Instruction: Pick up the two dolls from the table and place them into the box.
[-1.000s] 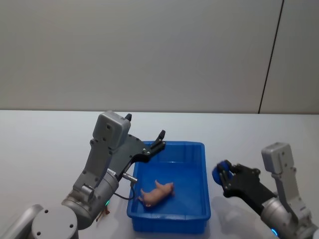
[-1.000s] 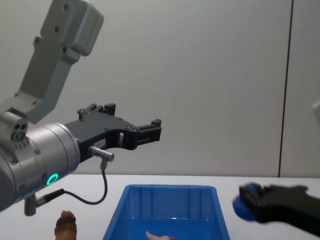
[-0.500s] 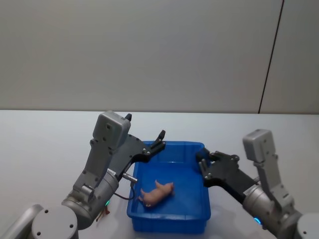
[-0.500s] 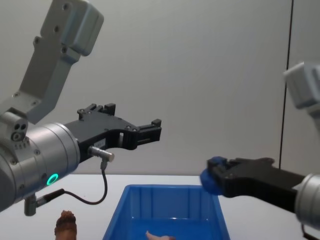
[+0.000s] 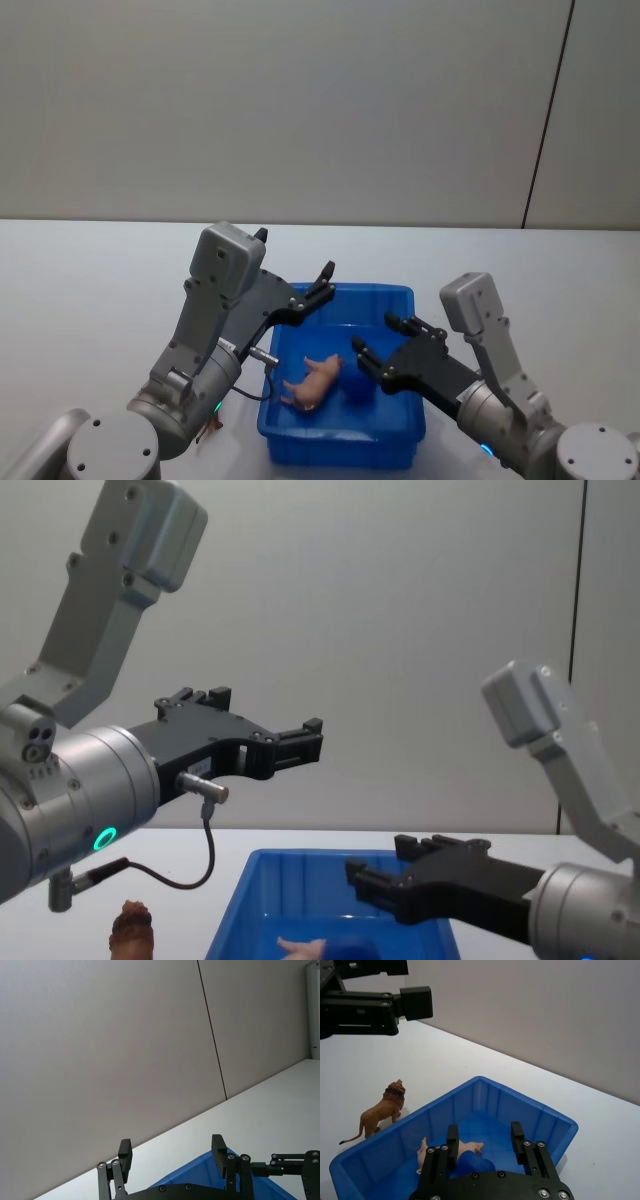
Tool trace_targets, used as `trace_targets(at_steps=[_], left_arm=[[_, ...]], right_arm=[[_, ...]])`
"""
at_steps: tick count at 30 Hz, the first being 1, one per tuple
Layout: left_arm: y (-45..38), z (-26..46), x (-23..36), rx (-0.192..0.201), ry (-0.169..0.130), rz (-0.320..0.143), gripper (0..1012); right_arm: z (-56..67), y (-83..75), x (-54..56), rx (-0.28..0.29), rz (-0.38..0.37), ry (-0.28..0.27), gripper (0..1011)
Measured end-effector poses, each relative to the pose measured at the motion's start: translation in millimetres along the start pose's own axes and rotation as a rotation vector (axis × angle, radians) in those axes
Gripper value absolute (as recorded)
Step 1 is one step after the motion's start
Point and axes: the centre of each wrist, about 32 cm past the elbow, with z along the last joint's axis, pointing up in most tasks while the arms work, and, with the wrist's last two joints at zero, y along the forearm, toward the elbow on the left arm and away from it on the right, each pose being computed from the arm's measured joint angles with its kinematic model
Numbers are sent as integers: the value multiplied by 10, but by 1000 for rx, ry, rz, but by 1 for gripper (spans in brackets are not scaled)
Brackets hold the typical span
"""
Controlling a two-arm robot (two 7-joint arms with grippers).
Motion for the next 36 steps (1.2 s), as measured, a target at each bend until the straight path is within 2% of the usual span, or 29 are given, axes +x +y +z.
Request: trace_targets(at_steps=[5,6,8,16,27,36], left_arm=[[0,0,0,0,0,0,1001],[0,0,0,0,0,0,1001],[0,0,0,0,0,0,1001],[0,0,0,0,0,0,1001],[0,0,0,0,0,0,1002],[22,3,7,25,10,18,1001]], right_arm=[[-36,25,-4,-17,-11,1,743],[-39,25,-4,-18,-13,2,743],[-42,23,-2,-20,-23,2,837],[-82,-83,15,-36,-103,12,1001],[-145,-347,55,-67,-243,31,1001],[-171,-470,71,-82,-299,36,1001]])
